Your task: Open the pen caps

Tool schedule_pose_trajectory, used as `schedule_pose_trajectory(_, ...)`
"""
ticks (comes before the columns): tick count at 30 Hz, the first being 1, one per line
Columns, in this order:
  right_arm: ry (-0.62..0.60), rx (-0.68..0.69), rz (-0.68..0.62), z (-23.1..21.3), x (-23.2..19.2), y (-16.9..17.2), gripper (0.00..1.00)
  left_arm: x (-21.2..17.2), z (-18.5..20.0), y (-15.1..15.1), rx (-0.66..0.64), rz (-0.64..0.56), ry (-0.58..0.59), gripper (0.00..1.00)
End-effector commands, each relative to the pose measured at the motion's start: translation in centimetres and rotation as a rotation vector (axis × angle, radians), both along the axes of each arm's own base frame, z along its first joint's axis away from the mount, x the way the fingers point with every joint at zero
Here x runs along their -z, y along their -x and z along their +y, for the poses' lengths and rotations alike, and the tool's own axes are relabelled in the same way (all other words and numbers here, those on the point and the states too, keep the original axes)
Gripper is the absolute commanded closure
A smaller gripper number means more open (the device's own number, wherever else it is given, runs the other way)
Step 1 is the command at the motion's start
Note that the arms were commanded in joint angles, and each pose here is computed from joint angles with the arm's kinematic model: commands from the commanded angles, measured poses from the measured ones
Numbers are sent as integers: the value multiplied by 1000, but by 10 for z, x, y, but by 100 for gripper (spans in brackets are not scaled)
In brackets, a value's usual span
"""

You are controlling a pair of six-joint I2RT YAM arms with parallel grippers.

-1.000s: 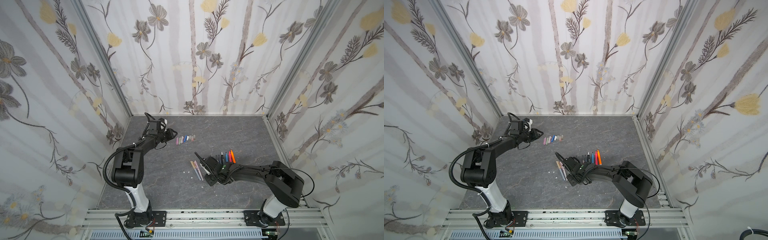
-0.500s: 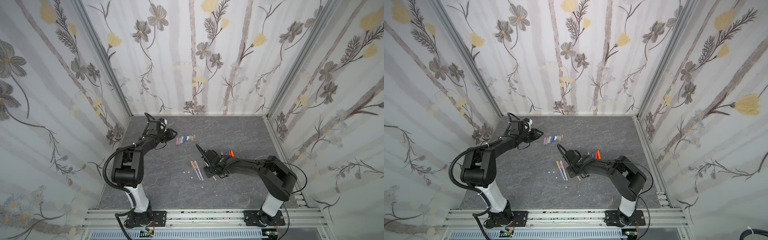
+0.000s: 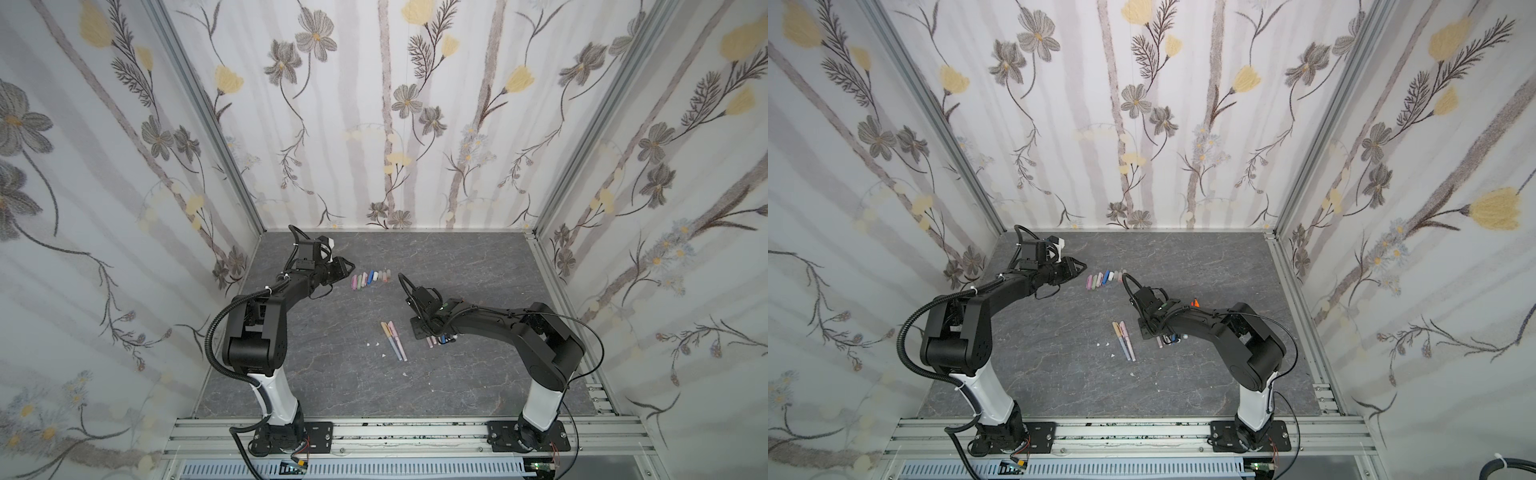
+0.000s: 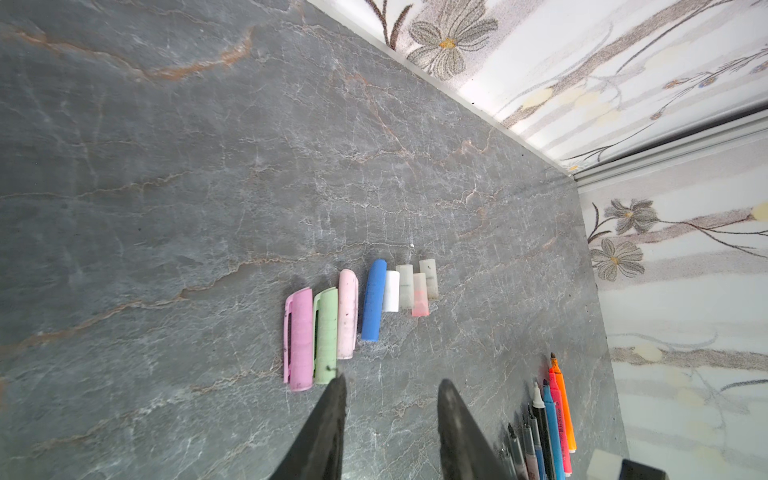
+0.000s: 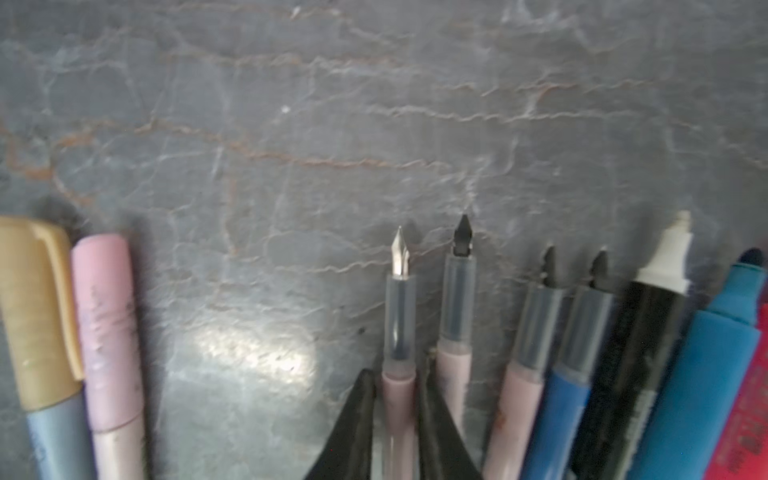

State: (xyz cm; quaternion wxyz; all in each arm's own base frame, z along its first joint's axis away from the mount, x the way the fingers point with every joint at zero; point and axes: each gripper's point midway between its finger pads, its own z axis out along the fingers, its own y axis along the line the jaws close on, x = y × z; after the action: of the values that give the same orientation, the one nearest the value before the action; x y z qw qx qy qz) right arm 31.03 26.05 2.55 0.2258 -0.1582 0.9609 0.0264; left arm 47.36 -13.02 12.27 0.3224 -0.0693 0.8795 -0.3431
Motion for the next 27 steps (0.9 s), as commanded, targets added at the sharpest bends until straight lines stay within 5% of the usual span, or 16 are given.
schedule_pose_trajectory(1, -7, 36, -53, -2, -17, -7, 73, -3, -2, 1, 14, -11, 5, 64)
schedule_pose_trajectory(5, -57, 15, -97, 3, -36, -6, 66, -4, -2, 1, 14, -14, 6, 64)
schedule_pose_trajectory(13, -208, -85, -54, 48, -51, 24, 68, -7, -2, 1, 11, -20, 10, 64)
schedule_pose_trajectory(27, -203, -142, 24, 80, -21, 54, 68, -17, -2, 11, 8, -40, 33, 63)
